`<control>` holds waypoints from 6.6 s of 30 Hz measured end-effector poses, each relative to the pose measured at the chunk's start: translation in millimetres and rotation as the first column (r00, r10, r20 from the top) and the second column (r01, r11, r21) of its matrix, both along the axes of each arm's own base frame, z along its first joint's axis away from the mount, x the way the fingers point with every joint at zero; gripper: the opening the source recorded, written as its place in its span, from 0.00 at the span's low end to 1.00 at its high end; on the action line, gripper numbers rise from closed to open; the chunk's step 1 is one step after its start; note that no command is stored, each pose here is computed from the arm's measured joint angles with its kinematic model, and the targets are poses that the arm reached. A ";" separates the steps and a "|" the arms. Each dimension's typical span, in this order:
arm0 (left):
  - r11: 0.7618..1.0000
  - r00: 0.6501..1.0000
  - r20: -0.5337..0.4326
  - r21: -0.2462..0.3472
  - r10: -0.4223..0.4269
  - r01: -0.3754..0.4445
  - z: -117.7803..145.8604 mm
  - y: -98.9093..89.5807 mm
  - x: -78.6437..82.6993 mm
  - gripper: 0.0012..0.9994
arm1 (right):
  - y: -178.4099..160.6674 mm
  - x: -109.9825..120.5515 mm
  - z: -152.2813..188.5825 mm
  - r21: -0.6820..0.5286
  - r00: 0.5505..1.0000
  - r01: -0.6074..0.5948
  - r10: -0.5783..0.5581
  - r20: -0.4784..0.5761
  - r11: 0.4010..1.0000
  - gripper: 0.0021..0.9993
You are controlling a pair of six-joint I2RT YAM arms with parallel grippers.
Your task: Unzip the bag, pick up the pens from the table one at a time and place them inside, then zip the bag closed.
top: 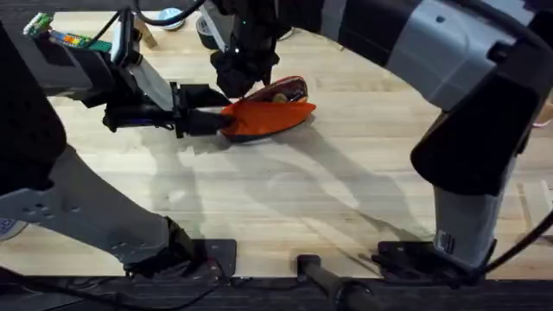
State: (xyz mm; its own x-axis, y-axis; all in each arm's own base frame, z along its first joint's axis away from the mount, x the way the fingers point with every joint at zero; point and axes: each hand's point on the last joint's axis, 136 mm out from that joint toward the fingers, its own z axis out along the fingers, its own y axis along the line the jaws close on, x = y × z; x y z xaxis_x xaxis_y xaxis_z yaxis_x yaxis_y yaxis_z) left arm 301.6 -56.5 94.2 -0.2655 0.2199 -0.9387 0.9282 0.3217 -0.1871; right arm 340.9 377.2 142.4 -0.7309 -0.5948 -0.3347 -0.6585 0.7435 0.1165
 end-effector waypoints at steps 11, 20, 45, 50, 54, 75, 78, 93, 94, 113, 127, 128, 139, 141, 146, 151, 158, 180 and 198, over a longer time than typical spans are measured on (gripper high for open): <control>1.000 1.000 0.008 0.003 -0.001 0.001 -0.4 0.2 0.5 0.04 | -0.1 -0.1 0.0 0.000 1.000 0.000 0.000 0.000 1.000 0.03; 1.000 1.000 0.014 0.007 -0.002 0.001 -0.9 0.6 1.3 0.04 | -0.7 -0.7 -0.2 -0.003 1.000 0.000 0.000 -0.003 1.000 0.03; 1.000 1.000 0.011 0.005 0.002 -0.002 -0.8 0.8 2.0 0.04 | -56.0 25.1 -4.8 -0.043 0.992 0.095 -0.099 -0.083 0.995 0.03; 1.000 1.000 0.010 0.005 0.002 -0.002 -0.8 0.8 2.0 0.04 | -65.2 27.7 -5.7 -0.049 0.988 0.113 -0.118 -0.101 0.992 0.03; 1.000 1.000 0.011 0.005 0.002 -0.002 -0.8 0.8 2.1 0.04 | -70.4 30.9 -5.8 -0.047 0.986 0.126 -0.131 -0.108 0.991 0.03; 1.000 1.000 0.011 0.005 0.002 -0.002 -0.8 0.8 2.1 0.04 | -101.5 42.8 -6.5 -0.037 0.972 0.162 -0.166 -0.165 0.986 0.03; 1.000 1.000 0.008 0.004 0.001 -0.001 -0.8 0.2 1.9 0.04 | -108.8 47.7 -6.5 -0.037 0.971 0.172 -0.176 -0.164 0.984 0.03; 1.000 1.000 0.007 0.004 0.001 -0.001 -0.8 0.2 2.0 0.04 | -125.6 56.7 -7.2 -0.051 0.971 0.180 -0.186 -0.153 0.982 0.03; 1.000 1.000 0.008 0.004 0.001 -0.001 -0.8 0.2 2.0 0.04 | -127.2 57.6 -7.2 -0.051 0.970 0.183 -0.188 -0.153 0.982 0.03; 1.000 1.000 -0.018 -0.002 0.006 -0.006 -0.9 -0.6 1.5 0.04 | -170.6 81.8 -7.7 -0.066 0.956 0.254 -0.261 -0.134 0.965 0.03; 1.000 1.000 -0.022 -0.001 0.005 -0.005 -1.2 -0.7 1.1 0.04 | -218.1 102.3 -8.8 -0.108 0.936 0.328 -0.338 -0.094 0.938 0.03; 1.000 1.000 -0.022 -0.001 0.005 -0.005 -1.2 -0.7 1.1 0.04 | -217.7 102.3 -8.8 -0.108 0.937 0.326 -0.337 -0.093 0.939 0.03; 1.000 1.000 -0.021 -0.001 0.005 -0.005 -1.3 -0.6 1.1 0.04 | -217.3 102.2 -8.8 -0.108 0.938 0.323 -0.333 -0.093 0.940 0.03; 1.000 1.000 -0.021 -0.001 0.005 -0.005 -1.3 -0.6 1.1 0.04 | -217.4 102.2 -8.8 -0.109 0.938 0.323 -0.333 -0.093 0.940 0.03; 1.000 1.000 -0.021 -0.001 0.005 -0.005 -1.3 -0.6 1.1 0.04 | -217.4 102.1 -8.8 -0.109 0.939 0.322 -0.333 -0.093 0.940 0.03; 1.000 1.000 -0.021 -0.001 0.005 -0.005 -1.3 -0.6 1.1 0.04 | -217.4 102.1 -8.8 -0.109 0.939 0.320 -0.330 -0.092 0.941 0.03; 1.000 1.000 -0.022 -0.001 0.005 -0.005 -1.2 -0.6 1.1 0.04 | -217.4 102.1 -8.8 -0.109 0.939 0.320 -0.330 -0.093 0.941 0.51; 1.000 1.000 -0.021 -0.001 0.005 -0.005 -1.3 -0.6 1.1 0.04 | -214.5 107.0 42.1 -0.059 0.941 0.335 -0.338 -0.032 0.940 1.00; 1.000 1.000 -0.021 -0.001 0.005 -0.005 -1.3 -0.6 1.1 0.04 | -218.8 64.9 57.7 -0.124 0.939 0.310 -0.324 -0.114 0.943 1.00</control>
